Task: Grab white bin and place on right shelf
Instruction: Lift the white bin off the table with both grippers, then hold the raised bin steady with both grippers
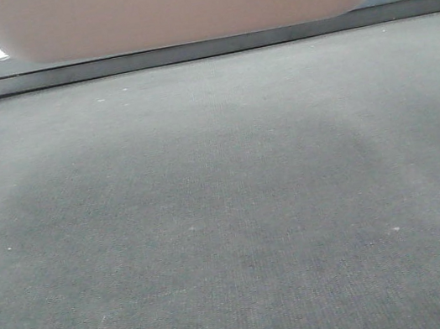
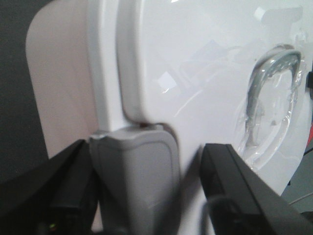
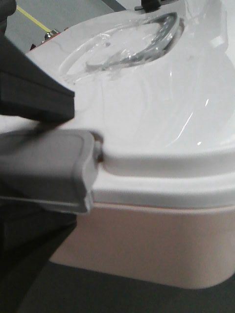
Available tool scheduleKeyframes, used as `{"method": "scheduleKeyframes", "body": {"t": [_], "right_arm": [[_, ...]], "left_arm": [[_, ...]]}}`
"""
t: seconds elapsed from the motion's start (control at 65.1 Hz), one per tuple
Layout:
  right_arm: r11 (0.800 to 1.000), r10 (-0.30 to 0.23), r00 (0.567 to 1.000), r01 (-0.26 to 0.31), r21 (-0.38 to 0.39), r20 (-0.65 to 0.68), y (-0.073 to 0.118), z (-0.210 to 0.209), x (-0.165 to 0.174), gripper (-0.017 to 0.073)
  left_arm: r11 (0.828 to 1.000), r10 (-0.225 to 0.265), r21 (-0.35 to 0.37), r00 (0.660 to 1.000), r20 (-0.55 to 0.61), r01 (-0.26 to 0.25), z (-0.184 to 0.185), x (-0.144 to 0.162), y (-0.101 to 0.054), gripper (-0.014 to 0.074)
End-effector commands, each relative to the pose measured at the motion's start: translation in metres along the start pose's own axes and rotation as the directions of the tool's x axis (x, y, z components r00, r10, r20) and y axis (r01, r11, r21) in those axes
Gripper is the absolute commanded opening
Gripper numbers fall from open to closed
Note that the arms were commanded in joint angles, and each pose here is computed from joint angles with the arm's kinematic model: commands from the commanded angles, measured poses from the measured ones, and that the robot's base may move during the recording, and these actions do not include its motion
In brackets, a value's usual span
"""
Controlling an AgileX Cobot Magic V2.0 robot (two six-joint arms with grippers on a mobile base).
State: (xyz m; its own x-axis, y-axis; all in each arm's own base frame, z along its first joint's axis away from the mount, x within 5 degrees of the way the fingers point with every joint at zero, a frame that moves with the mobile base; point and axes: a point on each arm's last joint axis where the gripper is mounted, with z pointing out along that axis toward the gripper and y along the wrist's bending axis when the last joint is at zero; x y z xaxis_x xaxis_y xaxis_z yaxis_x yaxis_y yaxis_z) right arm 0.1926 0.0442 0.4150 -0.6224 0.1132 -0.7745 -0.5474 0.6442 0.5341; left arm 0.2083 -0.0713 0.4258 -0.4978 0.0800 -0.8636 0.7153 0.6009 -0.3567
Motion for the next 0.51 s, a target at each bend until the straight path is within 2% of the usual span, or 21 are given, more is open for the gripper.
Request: {"method": "scheduleKeyframes", "body": {"t": [0.0,0.491], "right_arm": [[0.964,0.015,0.998,0.0,-0.267,0.054,0.0386,-0.0105,-0.0084,0.0349],[0.961,-0.039,0.998,0.053,-0.27,0.058,0.0391,-0.0106,-0.0074,0.0349]], "left_arm": [[0.965,0.018,0.262,1.0,0.022,-0.024,-0.0115,-0.0075,-0.0418,0.0293],[0.955,-0.006,0.296,0.999,0.053,-0.01,-0.0125,-0.0107,-0.0448,0.0293]]}}
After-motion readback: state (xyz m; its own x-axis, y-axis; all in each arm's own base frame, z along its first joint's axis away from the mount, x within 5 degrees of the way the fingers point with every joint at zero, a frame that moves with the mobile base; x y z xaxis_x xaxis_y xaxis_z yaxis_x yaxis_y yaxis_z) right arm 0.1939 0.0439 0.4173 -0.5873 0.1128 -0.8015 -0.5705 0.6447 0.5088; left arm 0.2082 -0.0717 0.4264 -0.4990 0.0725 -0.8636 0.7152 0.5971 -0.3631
